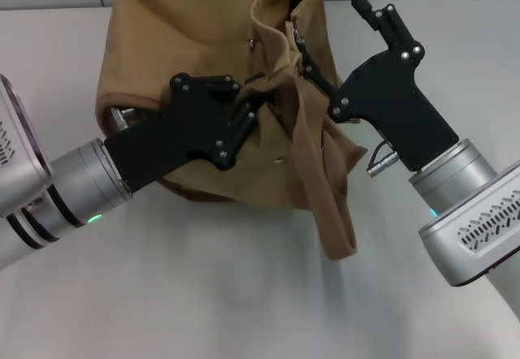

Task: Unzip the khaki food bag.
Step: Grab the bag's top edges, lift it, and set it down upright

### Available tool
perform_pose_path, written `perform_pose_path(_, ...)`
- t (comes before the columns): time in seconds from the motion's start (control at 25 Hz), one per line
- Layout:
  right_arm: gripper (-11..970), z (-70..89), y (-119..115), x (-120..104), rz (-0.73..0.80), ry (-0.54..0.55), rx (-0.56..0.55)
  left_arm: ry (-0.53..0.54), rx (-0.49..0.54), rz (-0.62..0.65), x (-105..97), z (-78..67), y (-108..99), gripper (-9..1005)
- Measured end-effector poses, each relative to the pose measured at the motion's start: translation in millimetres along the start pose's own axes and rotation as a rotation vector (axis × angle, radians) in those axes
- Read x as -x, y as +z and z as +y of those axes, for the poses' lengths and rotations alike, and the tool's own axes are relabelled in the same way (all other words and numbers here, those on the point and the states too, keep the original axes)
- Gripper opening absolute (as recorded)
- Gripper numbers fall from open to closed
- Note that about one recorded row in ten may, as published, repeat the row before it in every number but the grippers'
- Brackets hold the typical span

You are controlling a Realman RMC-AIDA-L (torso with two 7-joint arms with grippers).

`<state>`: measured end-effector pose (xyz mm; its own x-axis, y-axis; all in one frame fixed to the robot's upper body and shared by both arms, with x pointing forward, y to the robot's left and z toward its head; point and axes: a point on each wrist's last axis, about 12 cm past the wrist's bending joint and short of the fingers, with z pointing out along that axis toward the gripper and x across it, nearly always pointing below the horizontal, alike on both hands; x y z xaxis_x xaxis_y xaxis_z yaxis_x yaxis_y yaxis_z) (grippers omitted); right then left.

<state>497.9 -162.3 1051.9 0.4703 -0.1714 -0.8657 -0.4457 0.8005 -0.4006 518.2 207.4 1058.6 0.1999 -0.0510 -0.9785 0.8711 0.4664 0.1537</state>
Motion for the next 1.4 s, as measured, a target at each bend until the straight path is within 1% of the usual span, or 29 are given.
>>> perform_pose_path(0.24,709,0.9,-0.4,-0.6,0.005,0.001,0.007,0.002,-0.002,0.000,0.3,0.3,0.6,69)
perform_pose_path(0.48,473,2.6,-0.9,-0.3,0.002,0.000,0.021,0.003,-0.003,-0.001,0.4,0.5,1.0,70)
perform_pose_path(0.92,228,4.6,-1.5,-0.4,-0.005,-0.012,0.054,0.001,-0.004,-0.007,1.0,0.1,1.0,70)
perform_pose_path(1.12,34,5.1,-3.1,-1.2,0.003,-0.012,0.055,-0.001,-0.005,-0.012,1.3,-0.8,0.0,69)
perform_pose_path(1.28,7,5.1,-8.5,-3.5,0.021,-0.013,0.050,-0.008,-0.002,-0.049,4.5,-3.1,-3.2,69)
perform_pose_path(1.32,7,4.8,-10.6,-4.8,0.030,-0.016,0.049,-0.012,0.012,-0.100,9.1,-4.9,-8.2,69)
perform_pose_path(1.36,8,4.5,-13.1,-6.0,0.039,-0.018,0.046,-0.012,0.012,-0.100,9.1,-4.9,-8.2,69)
perform_pose_path(1.4,8,4.1,-15.7,-7.2,0.049,-0.019,0.043,-0.014,0.030,-0.133,12.0,-5.4,-12.1,69)
